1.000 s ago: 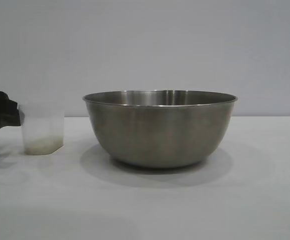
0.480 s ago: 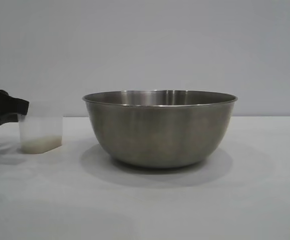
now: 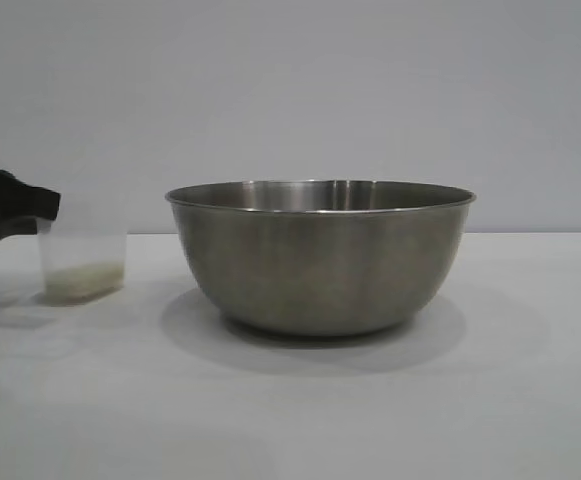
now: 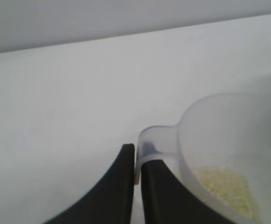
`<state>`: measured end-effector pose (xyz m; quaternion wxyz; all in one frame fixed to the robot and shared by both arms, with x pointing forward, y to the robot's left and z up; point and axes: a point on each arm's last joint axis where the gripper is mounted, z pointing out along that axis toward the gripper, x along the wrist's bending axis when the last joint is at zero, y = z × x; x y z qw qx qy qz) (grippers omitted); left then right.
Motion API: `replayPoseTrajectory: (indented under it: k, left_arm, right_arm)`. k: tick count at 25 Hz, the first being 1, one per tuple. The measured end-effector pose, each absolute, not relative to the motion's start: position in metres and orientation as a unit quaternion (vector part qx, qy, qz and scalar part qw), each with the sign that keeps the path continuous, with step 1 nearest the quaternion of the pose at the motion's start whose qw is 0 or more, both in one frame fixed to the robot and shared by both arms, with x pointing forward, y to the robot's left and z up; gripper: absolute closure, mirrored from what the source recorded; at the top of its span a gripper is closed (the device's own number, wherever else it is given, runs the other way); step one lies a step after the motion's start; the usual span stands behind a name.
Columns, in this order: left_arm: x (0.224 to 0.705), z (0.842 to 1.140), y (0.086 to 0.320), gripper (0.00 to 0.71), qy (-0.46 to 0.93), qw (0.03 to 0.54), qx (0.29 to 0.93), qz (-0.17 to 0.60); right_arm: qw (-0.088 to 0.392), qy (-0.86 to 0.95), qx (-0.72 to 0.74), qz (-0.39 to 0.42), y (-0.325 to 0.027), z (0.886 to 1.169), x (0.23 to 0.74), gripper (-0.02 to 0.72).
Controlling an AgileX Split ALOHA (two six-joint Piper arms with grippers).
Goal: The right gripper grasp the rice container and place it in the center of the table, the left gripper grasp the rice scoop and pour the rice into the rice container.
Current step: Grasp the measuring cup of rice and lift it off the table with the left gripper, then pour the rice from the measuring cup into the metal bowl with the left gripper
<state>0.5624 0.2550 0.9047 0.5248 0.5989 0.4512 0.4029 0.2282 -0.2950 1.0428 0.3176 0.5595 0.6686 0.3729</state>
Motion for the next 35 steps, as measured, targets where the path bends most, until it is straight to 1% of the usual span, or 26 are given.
replayPoseTrajectory:
  k: [6, 8, 10, 14, 21, 25, 28, 35]
  left_arm:
    - [0.574, 0.939, 0.246, 0.71, 0.386, 0.563, 0.598, 0.42]
    - [0.581, 0.946, 0.243, 0.71, 0.37, 0.573, 0.599, 0.42]
    - [0.585, 0.949, 0.237, 0.71, 0.352, 0.571, 0.615, 0.415]
    - [0.592, 0.954, 0.218, 0.71, 0.289, 0.548, 0.663, 0.42]
    - [0.592, 0.964, 0.184, 0.71, 0.145, 0.508, 0.699, 0.482]
    - [0.593, 0.972, 0.17, 0.71, 0.071, 0.474, 0.7, 0.53]
    - [0.592, 0.975, 0.159, 0.71, 0.027, 0.459, 0.698, 0.549]
    - [0.581, 0.978, 0.131, 0.71, -0.095, 0.407, 0.688, 0.593]
  right_arm:
    - [0.318, 0.669, 0.559, 0.373, -0.295, 1.043, 0.228, 0.127]
    - [0.318, 0.669, 0.559, 0.373, -0.295, 1.043, 0.228, 0.127]
    - [0.318, 0.669, 0.559, 0.373, -0.295, 1.043, 0.228, 0.127]
    - [0.318, 0.669, 0.559, 0.373, -0.295, 1.043, 0.228, 0.127]
    - [0.318, 0.669, 0.559, 0.373, -0.295, 1.043, 0.228, 0.127]
    - [0.318, 0.669, 0.559, 0.373, -0.295, 1.043, 0.228, 0.127]
    - [0.318, 0.669, 0.559, 0.373, -0.295, 1.043, 0.228, 0.127]
    - [0.318, 0.669, 0.559, 0.373, -0.295, 1.043, 0.228, 0.127]
